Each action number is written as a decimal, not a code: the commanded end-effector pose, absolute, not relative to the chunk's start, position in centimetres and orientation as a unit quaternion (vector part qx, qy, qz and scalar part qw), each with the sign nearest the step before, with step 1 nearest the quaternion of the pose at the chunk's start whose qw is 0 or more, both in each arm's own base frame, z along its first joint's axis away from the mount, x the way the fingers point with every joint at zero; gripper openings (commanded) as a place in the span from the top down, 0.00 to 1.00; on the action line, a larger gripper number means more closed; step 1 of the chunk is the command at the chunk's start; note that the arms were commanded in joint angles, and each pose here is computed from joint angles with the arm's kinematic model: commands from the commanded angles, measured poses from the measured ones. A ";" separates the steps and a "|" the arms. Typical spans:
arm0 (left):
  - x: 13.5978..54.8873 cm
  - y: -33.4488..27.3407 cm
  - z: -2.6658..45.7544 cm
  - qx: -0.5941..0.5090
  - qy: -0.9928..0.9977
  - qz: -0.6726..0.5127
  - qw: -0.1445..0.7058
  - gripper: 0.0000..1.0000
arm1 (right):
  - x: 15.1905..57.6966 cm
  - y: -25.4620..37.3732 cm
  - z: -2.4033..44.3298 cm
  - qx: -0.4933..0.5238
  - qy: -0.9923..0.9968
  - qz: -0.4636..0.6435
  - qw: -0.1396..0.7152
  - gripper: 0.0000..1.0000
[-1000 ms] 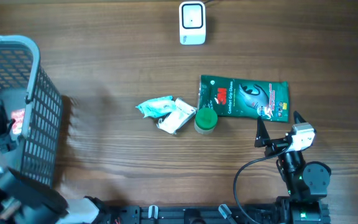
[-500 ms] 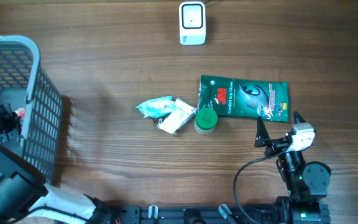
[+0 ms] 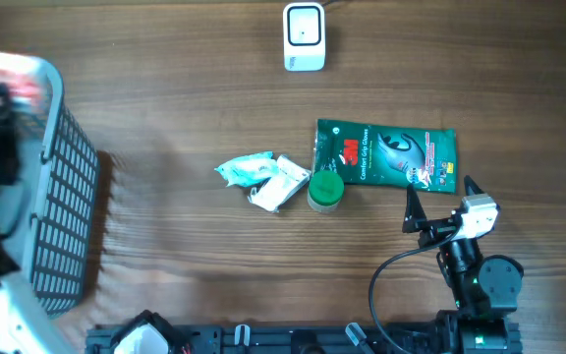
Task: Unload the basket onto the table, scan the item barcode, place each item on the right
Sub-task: 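Return the left gripper into the basket and grasp the red tissue pack, then place the red tissue pack on the table left of the packets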
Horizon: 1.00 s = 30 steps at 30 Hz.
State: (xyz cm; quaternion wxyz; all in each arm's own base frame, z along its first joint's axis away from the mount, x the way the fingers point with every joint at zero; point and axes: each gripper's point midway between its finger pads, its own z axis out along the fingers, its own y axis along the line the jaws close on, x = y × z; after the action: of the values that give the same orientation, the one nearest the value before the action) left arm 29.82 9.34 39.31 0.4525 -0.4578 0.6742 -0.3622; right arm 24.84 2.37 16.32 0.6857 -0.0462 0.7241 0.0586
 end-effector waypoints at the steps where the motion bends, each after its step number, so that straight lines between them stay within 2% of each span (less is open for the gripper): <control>1: 30.8 3.0 36.5 -0.359 0.772 -0.311 0.422 0.96 | 24.8 2.3 16.5 -0.049 0.721 0.053 0.689 0.00; 4: 32.4 -2.6 32.4 -0.308 0.838 -0.263 0.365 0.96 | 24.8 2.3 16.5 -0.049 0.721 0.052 0.689 0.00; 8: 33.3 -8.7 23.2 -0.249 0.917 -0.175 0.258 0.96 | 24.8 2.3 16.5 -0.049 0.721 0.053 0.689 0.00; 11: 32.6 -11.9 15.9 -0.217 0.954 -0.132 0.160 0.96 | 24.8 2.3 16.5 -0.049 0.721 0.052 0.689 0.00; 14: 30.7 -14.3 10.8 -0.182 0.975 -0.091 0.084 0.96 | 24.8 2.3 16.5 -0.049 0.721 0.052 0.689 0.00; 16: 29.5 -14.7 8.7 -0.172 0.981 -0.070 0.057 0.96 | 24.8 2.3 16.5 -0.049 0.721 0.053 0.689 0.00; 18: 27.9 -12.7 7.3 -0.220 0.974 -0.011 0.044 0.96 | 24.8 2.3 16.5 -0.049 0.721 0.053 0.689 0.00; 22: 25.6 -9.6 6.3 -0.243 0.967 0.069 0.029 0.95 | 24.8 2.3 16.5 -0.049 0.721 0.052 0.689 0.00; 24: 25.5 -9.6 5.5 -0.244 0.967 0.067 0.031 0.51 | 24.8 2.3 16.5 -0.049 0.721 0.052 0.689 0.00; 25: 25.8 -9.7 5.4 -0.244 0.967 0.061 0.036 0.38 | 24.8 2.3 16.5 -0.049 0.721 0.053 0.689 0.00; 26: 26.3 -10.1 5.9 -0.249 0.966 0.046 0.048 0.00 | 24.8 2.3 16.5 -0.049 0.721 0.053 0.689 0.00; 28: 27.0 -10.0 8.1 -0.262 0.961 0.030 0.085 0.00 | 24.8 2.3 16.5 -0.049 0.721 0.052 0.689 0.00; 30: 29.5 -8.3 15.2 -0.300 0.928 0.008 0.221 0.00 | 24.8 2.3 16.5 -0.049 0.721 0.053 0.689 0.00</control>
State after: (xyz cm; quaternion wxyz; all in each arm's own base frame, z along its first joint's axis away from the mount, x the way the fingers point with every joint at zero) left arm 26.46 -10.12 7.09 0.0648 -0.2512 0.9651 0.0354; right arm 24.84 2.37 16.31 0.6856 -0.0462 0.7242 0.0586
